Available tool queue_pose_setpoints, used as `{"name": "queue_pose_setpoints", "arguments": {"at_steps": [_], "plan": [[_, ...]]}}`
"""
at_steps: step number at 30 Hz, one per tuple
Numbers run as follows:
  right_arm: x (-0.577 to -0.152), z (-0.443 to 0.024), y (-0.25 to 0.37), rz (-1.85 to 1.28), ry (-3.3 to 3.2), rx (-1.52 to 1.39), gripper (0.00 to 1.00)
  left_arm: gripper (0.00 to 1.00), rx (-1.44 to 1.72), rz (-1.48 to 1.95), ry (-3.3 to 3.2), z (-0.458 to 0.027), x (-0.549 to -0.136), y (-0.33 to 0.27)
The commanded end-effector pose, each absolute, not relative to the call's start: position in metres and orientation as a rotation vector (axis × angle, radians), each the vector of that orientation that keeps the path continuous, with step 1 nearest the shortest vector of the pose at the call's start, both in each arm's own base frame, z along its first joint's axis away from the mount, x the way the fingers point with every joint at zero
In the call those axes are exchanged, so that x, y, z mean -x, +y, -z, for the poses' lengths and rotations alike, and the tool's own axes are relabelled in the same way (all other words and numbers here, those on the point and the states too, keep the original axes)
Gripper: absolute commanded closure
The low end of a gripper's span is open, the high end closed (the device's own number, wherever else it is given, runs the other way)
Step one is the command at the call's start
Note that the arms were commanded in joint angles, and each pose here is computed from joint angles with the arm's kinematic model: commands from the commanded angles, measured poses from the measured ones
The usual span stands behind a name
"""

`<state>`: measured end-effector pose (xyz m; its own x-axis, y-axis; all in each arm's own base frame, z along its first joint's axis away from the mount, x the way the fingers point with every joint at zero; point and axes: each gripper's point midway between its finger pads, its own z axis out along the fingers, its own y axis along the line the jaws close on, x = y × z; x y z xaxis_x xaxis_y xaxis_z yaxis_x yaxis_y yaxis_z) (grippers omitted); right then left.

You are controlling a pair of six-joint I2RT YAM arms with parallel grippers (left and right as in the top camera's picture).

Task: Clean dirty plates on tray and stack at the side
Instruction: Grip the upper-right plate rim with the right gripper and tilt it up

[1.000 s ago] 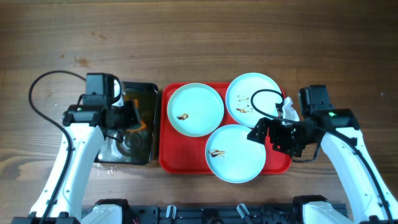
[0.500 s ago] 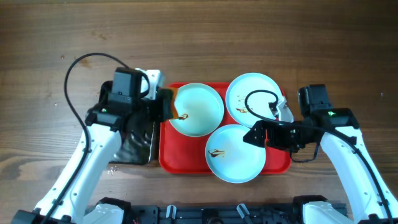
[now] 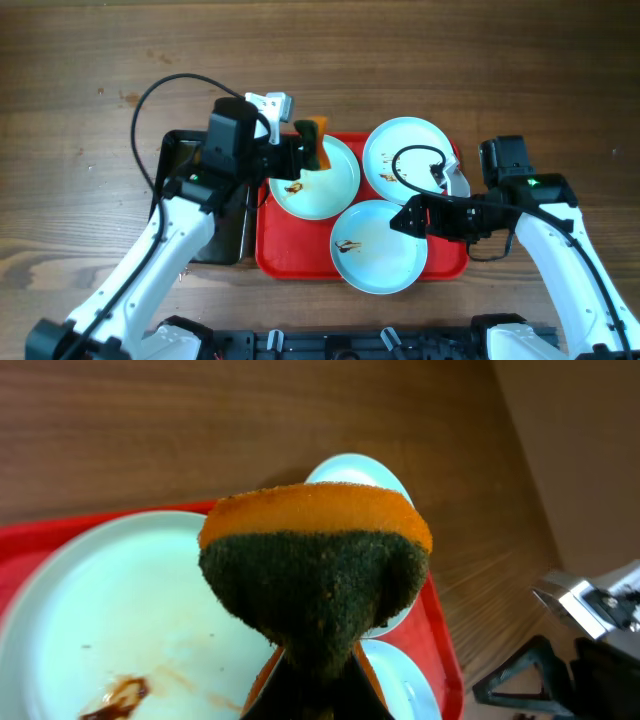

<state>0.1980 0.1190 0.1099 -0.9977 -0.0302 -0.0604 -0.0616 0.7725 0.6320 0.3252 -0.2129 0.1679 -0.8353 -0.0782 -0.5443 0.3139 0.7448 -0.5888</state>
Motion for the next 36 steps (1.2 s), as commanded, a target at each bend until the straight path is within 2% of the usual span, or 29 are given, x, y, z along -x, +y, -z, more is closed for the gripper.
{"name": "queue_pose_setpoints", "arguments": {"at_steps": [1,8,12,14,16,19,24,28,30,32,33,34,35,36], "plan": [[-0.202,-0.120,0.122,-1.052,2.889,0.124,0.00,0.96,-0.166,1.030,2.454,-0.152,-0.324,-0.233],[-0.213,-0.139,0.108,-0.891,2.911,0.126,0.00,0.96,-0.214,1.117,2.495,-0.138,-0.321,-0.250],[-0.222,-0.141,0.075,-0.580,2.982,-0.146,0.00,0.96,-0.171,1.054,2.545,-0.128,-0.320,-0.241],[-0.225,-0.141,0.070,-0.533,2.977,-0.164,0.00,0.96,-0.133,0.964,2.593,-0.117,-0.319,-0.230],[-0.227,-0.143,0.078,-0.611,2.961,-0.170,0.00,0.96,-0.152,0.863,2.646,-0.104,-0.314,-0.218],[-0.231,-0.154,0.104,-0.844,2.894,-0.020,0.00,0.96,-0.148,0.766,2.692,-0.094,-0.309,-0.206],[-0.249,-0.145,0.125,-0.892,2.864,0.076,0.00,0.96,-0.147,0.760,2.697,-0.094,-0.309,-0.205],[-0.262,-0.151,0.176,-1.164,2.737,0.272,0.00,0.96,-0.147,0.760,2.697,-0.094,-0.309,-0.205],[-0.272,-0.147,0.197,-1.241,2.703,0.303,0.23,0.96,-0.147,0.759,2.696,-0.094,-0.309,-0.205],[-0.279,-0.137,0.209,-1.268,2.738,0.232,0.26,0.96,-0.147,0.760,2.697,-0.094,-0.309,-0.205],[-0.280,-0.132,0.212,-1.276,2.756,0.201,0.39,0.96,-0.147,0.760,2.697,-0.094,-0.309,-0.205],[-0.281,-0.126,0.216,-1.286,2.782,0.166,0.48,0.96,-0.147,0.759,2.696,-0.094,-0.309,-0.205],[-0.283,-0.119,0.218,-1.290,2.804,0.133,0.53,0.96,-0.147,0.759,2.696,-0.094,-0.309,-0.205],[-0.284,-0.111,0.219,-1.290,2.830,0.098,0.52,0.96,-0.146,0.755,2.696,-0.093,-0.309,-0.205]]}}
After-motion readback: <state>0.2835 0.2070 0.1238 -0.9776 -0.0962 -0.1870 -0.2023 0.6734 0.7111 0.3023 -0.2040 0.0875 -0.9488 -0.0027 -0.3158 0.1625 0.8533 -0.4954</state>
